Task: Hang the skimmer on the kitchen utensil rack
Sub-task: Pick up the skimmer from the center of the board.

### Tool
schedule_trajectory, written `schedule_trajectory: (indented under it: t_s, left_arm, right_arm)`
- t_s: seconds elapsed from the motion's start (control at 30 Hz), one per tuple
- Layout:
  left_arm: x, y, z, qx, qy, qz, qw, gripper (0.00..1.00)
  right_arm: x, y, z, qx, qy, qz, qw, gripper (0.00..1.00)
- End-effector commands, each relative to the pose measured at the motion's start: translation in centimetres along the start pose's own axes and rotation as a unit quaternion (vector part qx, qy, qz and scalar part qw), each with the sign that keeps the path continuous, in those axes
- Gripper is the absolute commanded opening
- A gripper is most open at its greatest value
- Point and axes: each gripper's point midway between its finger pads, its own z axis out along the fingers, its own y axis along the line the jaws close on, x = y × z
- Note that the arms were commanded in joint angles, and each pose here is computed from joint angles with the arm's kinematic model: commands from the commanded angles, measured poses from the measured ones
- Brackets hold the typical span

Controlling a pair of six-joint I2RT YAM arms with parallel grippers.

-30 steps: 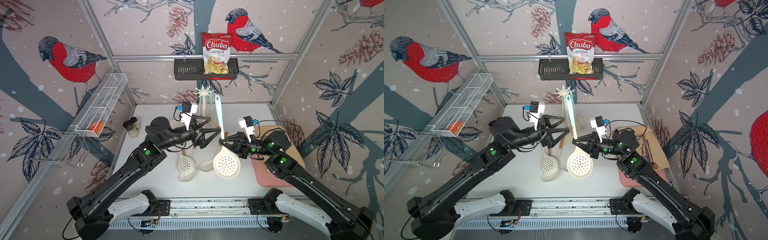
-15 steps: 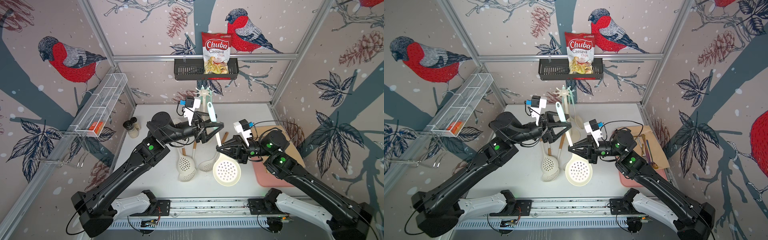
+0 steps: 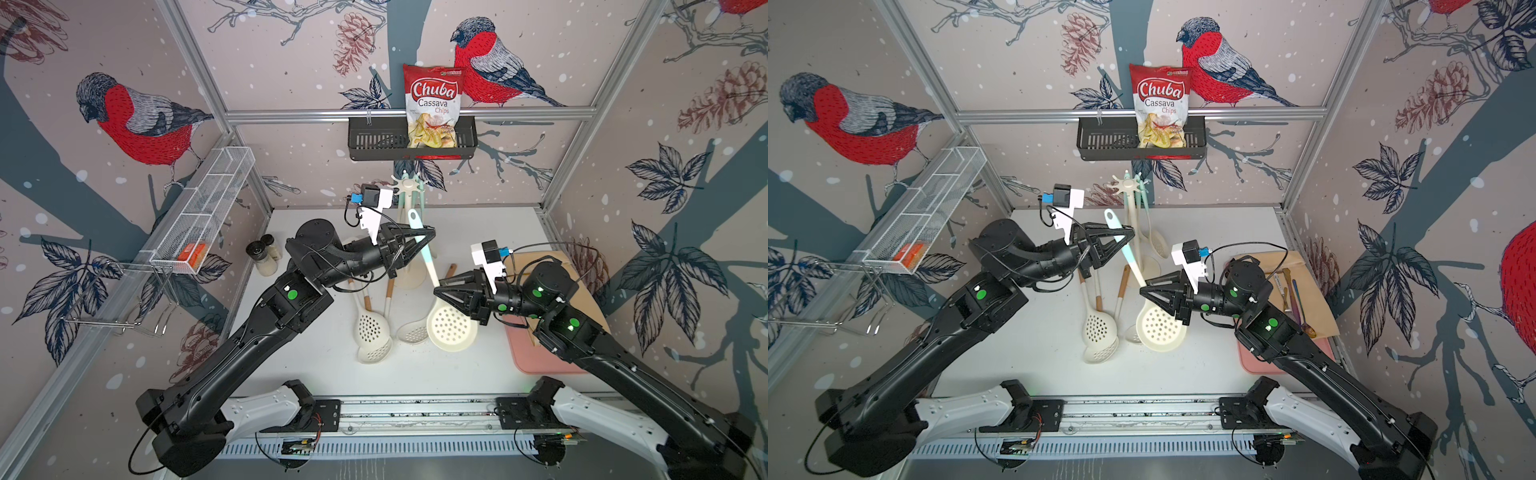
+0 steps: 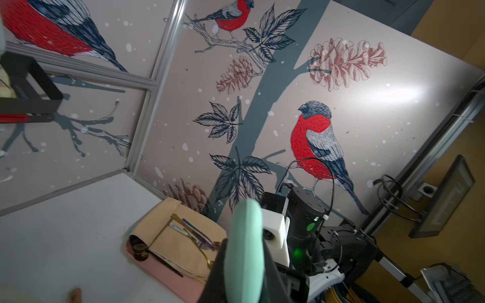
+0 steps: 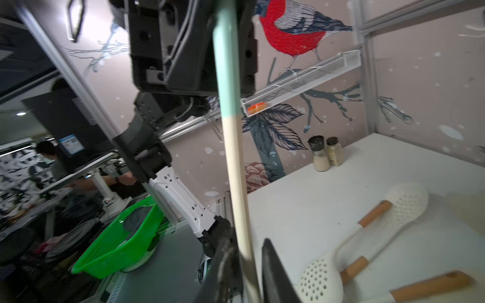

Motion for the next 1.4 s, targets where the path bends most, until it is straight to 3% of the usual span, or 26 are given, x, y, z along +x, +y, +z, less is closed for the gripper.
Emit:
schedule_trajectory:
  t_s: [0.0,0.17,0.27,0.53,0.8,1.13,1.23,1.37]
  left_arm:
    - [-0.6,2.6,-0.6,-0.081,-0.016,0.005,0.997,0.0]
    - [-0.2,4.3,-0.6,-0.141,-0.026,-0.025,0.989,0.0]
    - [0.2,5.0,-0.3,-0.161,-0.032,-0.044,0.986,0.0]
    - [0.3,5.6,0.4,-0.167,-0.048,-0.067,0.982,0.0]
    - [1.2,4.9,1.6,-0.146,-0.03,-0.07,0.986,0.0]
    - [1.8,4.2,2.5,-0.13,-0.021,-0.07,0.989,0.0]
    - [2.1,4.1,2.8,-0.128,-0.018,-0.072,0.989,0.0]
    - [2.3,4.1,2.9,-0.128,-0.014,-0.072,0.989,0.0]
  right_arm:
    - [-2.6,-2.9,-0.7,0.129,-0.034,-0.053,0.99,0.64]
    - [-6.9,-4.3,-1.8,0.268,-0.091,-0.113,0.952,0.66]
    - [-8.0,-4.2,-1.5,0.291,-0.115,-0.125,0.942,0.64]
    - [-6.1,-2.6,2.1,0.27,-0.104,-0.16,0.944,0.59]
    - [-5.7,-4.9,3.9,0.307,-0.072,-0.209,0.926,0.56]
    - [-4.8,-7.9,5.8,0.285,-0.03,-0.191,0.939,0.52]
    - [-4.9,-8.0,6.2,0.283,-0.03,-0.195,0.939,0.47]
    - [-5.4,-7.8,6.2,0.281,-0.038,-0.198,0.938,0.33]
